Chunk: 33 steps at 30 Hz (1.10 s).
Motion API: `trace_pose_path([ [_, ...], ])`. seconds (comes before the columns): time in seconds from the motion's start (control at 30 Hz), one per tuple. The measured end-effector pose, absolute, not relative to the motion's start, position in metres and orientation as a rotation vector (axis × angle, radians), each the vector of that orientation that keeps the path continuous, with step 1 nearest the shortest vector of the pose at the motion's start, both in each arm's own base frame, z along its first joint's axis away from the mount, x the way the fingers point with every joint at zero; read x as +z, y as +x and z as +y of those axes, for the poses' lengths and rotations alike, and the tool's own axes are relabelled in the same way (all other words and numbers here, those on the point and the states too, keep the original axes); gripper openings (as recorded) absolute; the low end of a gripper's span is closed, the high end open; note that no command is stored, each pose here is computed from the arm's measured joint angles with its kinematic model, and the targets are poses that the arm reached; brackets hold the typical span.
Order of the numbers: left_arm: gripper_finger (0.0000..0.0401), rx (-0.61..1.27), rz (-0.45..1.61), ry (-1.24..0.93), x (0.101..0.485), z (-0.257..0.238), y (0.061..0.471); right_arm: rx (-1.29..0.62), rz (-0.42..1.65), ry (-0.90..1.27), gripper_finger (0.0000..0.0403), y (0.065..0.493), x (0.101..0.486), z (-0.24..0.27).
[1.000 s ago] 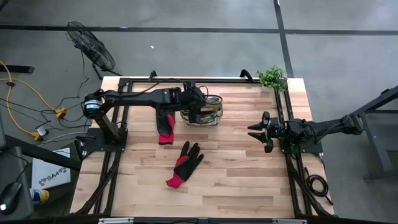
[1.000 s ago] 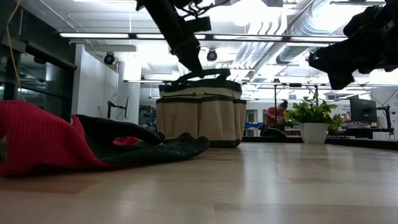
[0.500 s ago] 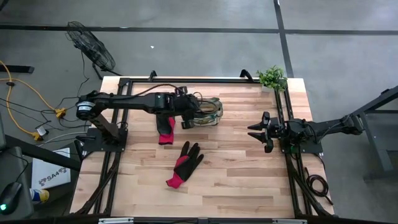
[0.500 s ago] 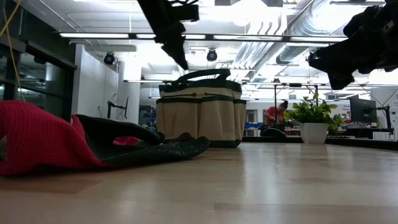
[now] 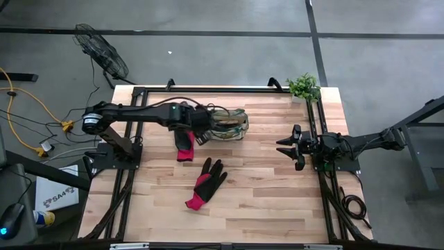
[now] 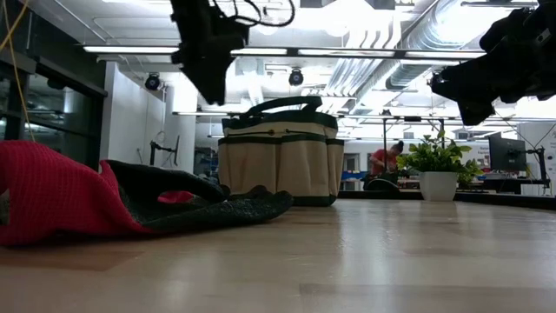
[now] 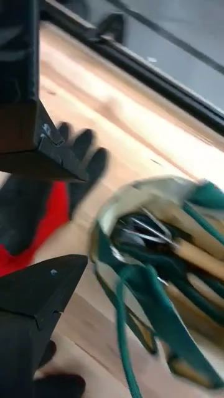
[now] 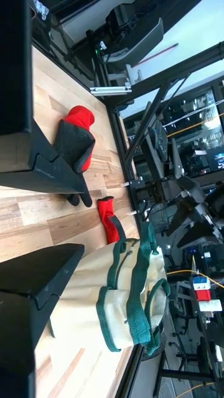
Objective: Pick & Place Garden tools in Gardening bag
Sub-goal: Put the top red glove into the gardening bag
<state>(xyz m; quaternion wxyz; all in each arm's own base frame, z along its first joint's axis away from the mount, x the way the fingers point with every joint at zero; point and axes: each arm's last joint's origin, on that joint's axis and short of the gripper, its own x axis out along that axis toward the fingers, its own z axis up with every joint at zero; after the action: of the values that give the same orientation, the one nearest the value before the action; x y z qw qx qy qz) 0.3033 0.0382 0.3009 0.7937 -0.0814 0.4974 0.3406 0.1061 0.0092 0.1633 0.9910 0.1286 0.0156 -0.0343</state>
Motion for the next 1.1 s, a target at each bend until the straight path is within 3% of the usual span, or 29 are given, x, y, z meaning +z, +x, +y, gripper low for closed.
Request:
trace_pose_path([
  [0.27, 0.0193, 0.910, 1.122, -0.323, 0.297, 0.037, 0.287, -0.069, 0.031, 0.258, 0.0135, 0.106, 0.163, 0.009],
  [0.8, 0.0194, 0.931, 1.049, -0.504, 0.224, 0.024, 0.239, -0.069, 0.031, 0.258, 0.0135, 0.106, 0.163, 0.009],
  [1.1, 0.0270, 0.844, 1.014, -0.545, 0.182, 0.022, 0.224, -0.069, 0.031, 0.258, 0.0135, 0.106, 0.163, 0.009],
])
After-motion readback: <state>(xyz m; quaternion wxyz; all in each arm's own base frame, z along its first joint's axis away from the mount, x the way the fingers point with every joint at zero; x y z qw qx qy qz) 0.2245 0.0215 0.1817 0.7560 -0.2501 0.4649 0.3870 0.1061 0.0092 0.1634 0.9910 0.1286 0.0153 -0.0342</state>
